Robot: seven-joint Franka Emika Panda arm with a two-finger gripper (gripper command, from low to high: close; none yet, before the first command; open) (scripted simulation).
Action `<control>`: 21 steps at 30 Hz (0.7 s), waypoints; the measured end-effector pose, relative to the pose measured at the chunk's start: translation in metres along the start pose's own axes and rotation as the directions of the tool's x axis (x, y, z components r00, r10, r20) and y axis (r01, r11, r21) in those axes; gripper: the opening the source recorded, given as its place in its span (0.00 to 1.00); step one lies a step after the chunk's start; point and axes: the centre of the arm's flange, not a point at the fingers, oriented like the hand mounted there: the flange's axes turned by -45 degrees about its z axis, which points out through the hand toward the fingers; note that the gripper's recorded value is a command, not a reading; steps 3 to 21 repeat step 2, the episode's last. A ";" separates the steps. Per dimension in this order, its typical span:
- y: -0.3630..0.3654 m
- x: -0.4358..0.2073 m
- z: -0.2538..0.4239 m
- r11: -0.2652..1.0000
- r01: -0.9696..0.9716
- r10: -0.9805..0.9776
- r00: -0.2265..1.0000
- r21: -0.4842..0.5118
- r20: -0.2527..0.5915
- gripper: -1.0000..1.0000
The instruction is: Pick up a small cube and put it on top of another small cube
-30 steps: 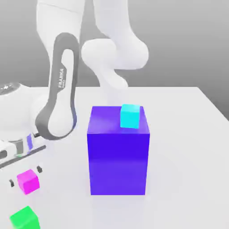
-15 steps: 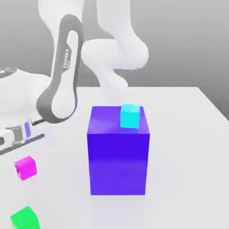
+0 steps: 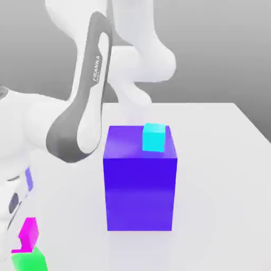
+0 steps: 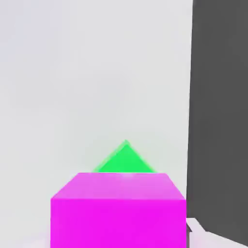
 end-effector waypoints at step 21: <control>0.000 0.000 0.000 1.000 0.000 0.000 1.000 0.000 0.000 1.00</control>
